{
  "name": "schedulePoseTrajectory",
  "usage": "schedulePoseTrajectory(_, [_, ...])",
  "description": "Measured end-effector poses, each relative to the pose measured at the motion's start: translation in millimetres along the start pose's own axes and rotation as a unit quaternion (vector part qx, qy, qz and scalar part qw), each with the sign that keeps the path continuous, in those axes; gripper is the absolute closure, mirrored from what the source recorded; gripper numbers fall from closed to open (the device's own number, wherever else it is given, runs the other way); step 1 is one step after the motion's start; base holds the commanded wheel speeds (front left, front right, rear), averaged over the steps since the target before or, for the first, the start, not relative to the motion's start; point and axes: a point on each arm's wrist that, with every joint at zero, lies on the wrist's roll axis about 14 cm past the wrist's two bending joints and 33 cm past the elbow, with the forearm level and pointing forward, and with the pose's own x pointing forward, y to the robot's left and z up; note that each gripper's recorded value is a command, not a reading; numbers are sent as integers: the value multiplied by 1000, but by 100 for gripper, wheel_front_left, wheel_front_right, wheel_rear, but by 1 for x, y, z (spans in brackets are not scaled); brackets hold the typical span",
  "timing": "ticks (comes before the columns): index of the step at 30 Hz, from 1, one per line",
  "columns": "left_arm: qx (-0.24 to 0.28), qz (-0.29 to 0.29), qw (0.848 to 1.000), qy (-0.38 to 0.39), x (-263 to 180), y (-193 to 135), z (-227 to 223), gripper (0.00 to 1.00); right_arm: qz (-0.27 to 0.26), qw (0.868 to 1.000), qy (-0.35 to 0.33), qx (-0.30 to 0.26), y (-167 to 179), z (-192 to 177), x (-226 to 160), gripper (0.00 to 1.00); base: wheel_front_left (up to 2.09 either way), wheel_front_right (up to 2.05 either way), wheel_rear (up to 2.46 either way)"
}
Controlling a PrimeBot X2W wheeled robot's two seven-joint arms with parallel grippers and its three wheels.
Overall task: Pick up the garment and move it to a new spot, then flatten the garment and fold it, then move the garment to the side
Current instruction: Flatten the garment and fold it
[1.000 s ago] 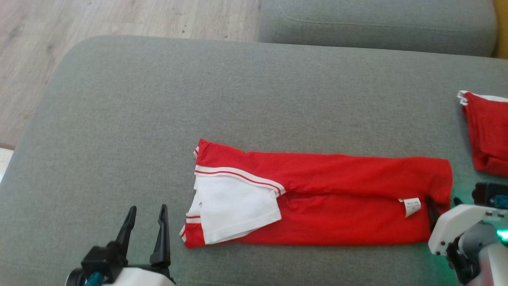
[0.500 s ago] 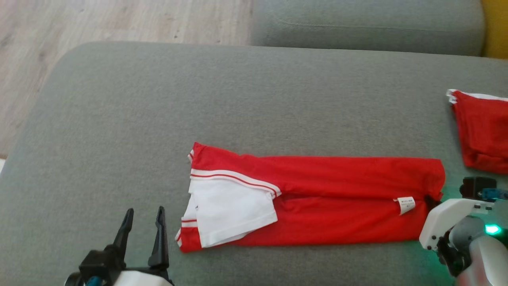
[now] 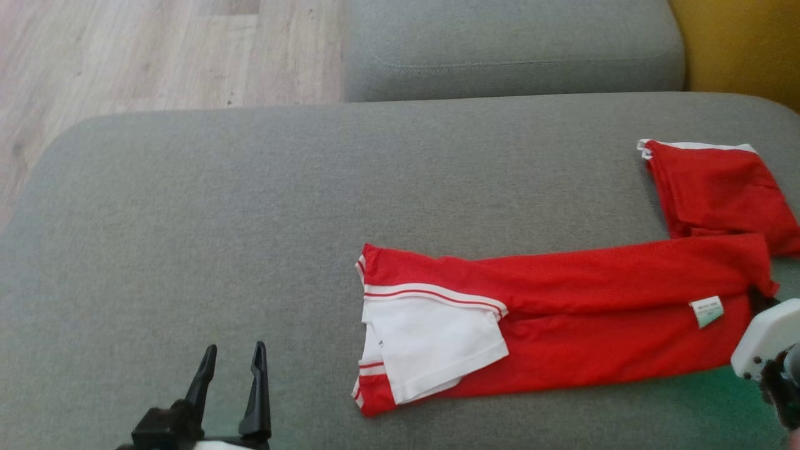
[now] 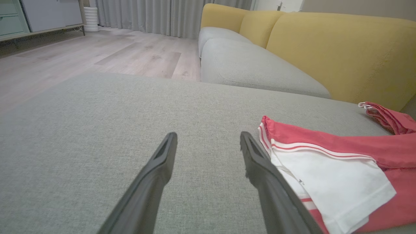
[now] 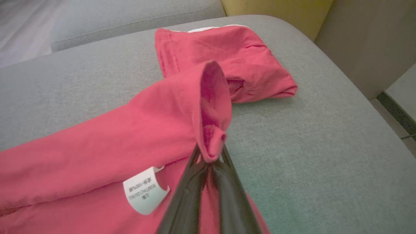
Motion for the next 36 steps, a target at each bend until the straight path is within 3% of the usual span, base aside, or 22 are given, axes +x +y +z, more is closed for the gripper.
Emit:
schedulePoseTrajectory(4, [0,-11,1000,0,0,-6,0,0,26,999,-11,17,15,5,-11,100,0,0,0])
schedulePoseTrajectory(14, [-4,-9,1000,-3,-8,-6,-2,0,176,984,-15,26,125,10,-38,100,0,0,0])
schedulePoseTrajectory(19, [-7,7,1000,-5,-13,3,-2,0,263,964,-6,28,187,8,-52,100,0,0,0])
schedulePoseTrajectory(27, [-15,33,999,-7,-23,17,-4,0,392,918,40,39,275,-22,-76,100,0,0,0])
schedulePoseTrajectory(32, [-17,51,998,-13,-28,26,-1,0,438,897,59,29,312,-33,-82,100,0,0,0])
schedulePoseTrajectory(36, [-17,60,998,-14,-31,30,-1,0,447,892,63,24,323,-35,-78,100,0,0,0])
